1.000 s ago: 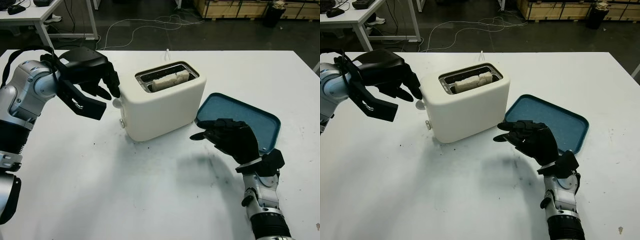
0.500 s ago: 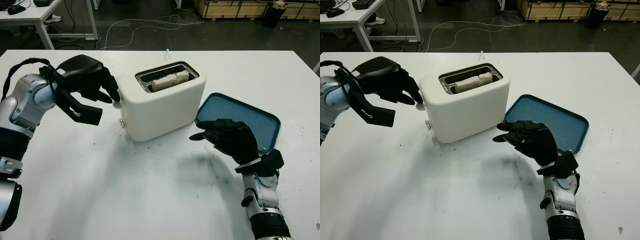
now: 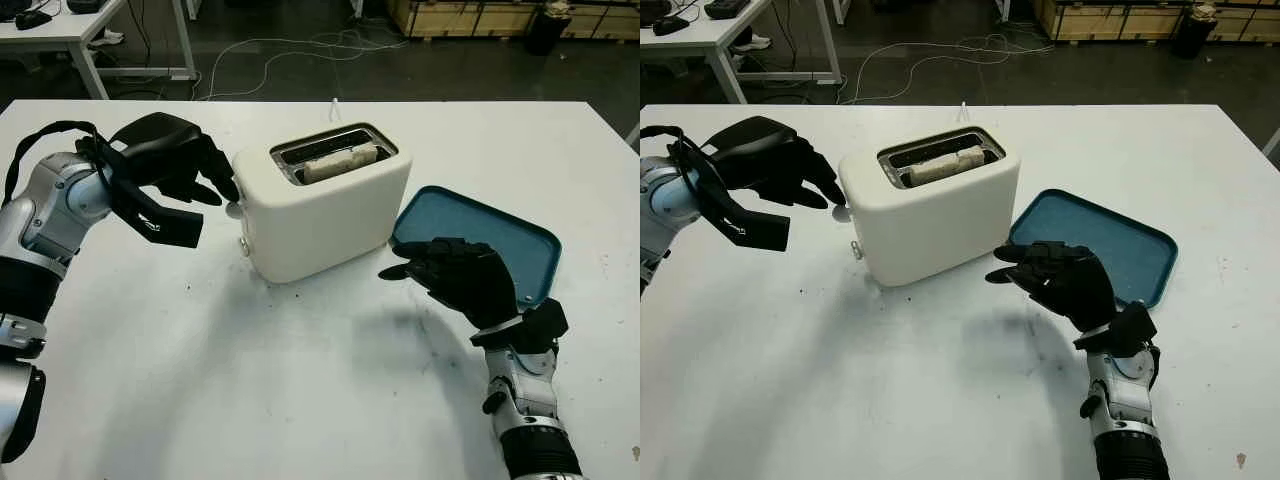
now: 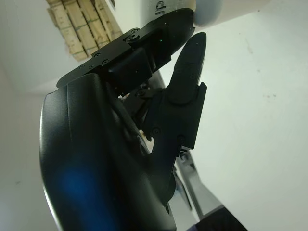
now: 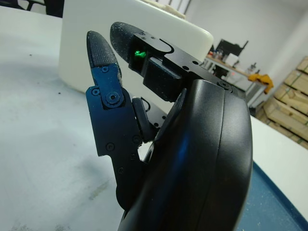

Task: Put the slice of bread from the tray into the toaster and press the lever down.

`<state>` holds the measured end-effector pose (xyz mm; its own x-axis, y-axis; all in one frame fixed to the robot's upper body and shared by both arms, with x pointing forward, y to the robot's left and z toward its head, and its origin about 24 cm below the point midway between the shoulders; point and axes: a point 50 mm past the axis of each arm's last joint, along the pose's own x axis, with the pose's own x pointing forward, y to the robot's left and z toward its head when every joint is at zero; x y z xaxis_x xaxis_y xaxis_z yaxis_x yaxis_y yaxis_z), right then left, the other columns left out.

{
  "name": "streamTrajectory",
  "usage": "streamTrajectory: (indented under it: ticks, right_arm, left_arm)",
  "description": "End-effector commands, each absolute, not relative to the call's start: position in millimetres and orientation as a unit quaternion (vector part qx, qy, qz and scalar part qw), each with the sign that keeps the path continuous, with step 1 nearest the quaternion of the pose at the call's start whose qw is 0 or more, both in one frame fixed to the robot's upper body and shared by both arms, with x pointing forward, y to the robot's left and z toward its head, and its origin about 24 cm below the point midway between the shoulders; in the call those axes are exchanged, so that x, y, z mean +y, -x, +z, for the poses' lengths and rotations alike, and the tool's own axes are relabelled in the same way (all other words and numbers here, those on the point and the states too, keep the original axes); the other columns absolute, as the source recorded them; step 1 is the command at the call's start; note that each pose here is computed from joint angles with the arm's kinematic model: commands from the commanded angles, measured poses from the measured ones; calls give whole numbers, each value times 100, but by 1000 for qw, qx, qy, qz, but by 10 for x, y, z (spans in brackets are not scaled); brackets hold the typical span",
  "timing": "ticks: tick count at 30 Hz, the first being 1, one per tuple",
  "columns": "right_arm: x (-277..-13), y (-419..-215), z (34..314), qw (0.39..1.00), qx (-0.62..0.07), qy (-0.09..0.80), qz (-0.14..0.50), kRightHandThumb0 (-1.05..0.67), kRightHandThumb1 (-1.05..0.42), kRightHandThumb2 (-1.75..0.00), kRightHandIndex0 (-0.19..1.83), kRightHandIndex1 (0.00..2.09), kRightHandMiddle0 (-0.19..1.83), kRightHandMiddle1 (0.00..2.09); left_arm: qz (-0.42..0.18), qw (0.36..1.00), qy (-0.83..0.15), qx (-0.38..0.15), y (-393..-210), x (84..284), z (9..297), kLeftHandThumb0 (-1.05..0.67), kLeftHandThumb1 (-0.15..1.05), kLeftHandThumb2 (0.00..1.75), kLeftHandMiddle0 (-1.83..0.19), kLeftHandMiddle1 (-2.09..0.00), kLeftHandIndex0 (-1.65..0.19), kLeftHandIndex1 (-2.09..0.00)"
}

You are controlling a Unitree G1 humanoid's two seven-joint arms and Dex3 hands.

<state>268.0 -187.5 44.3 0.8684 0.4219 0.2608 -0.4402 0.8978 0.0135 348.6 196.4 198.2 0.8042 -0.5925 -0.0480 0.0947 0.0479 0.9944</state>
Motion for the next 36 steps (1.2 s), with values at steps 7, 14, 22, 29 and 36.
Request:
streamTrajectory:
  ticks: [7, 14, 22, 29, 36]
  right_arm:
    - [-1857, -2670, 452, 965, -126, -35, 225, -53, -92, -2, 113, 29, 113, 0]
    - [-1848, -2669, 445, 965, -124, -38, 228, -54, -92, -1, 113, 29, 114, 0]
    - [-1840, -2665, 440, 966, -122, -35, 225, -54, -92, -1, 113, 29, 114, 0]
    - [-1838, -2663, 437, 966, -119, -38, 224, -54, -92, -1, 114, 29, 114, 0]
    - [-1837, -2656, 444, 967, -119, -30, 224, -54, -92, -1, 113, 29, 114, 0]
  left_arm:
    - [-261, 694, -646, -182, -3486, 1936, 1910, -32, 89, 0, -80, -148, -128, -8]
    - [-261, 691, -642, -206, -3471, 1917, 1979, -32, 88, 0, -85, -141, -128, -8]
    - [-265, 690, -639, -211, -3456, 1888, 2011, -32, 88, 0, -88, -139, -126, -7]
    - [-268, 689, -641, -206, -3452, 1888, 2005, -32, 89, 0, -86, -139, -127, -7]
    - [-269, 690, -641, -200, -3452, 1894, 1989, -32, 89, 0, -86, -141, -124, -5]
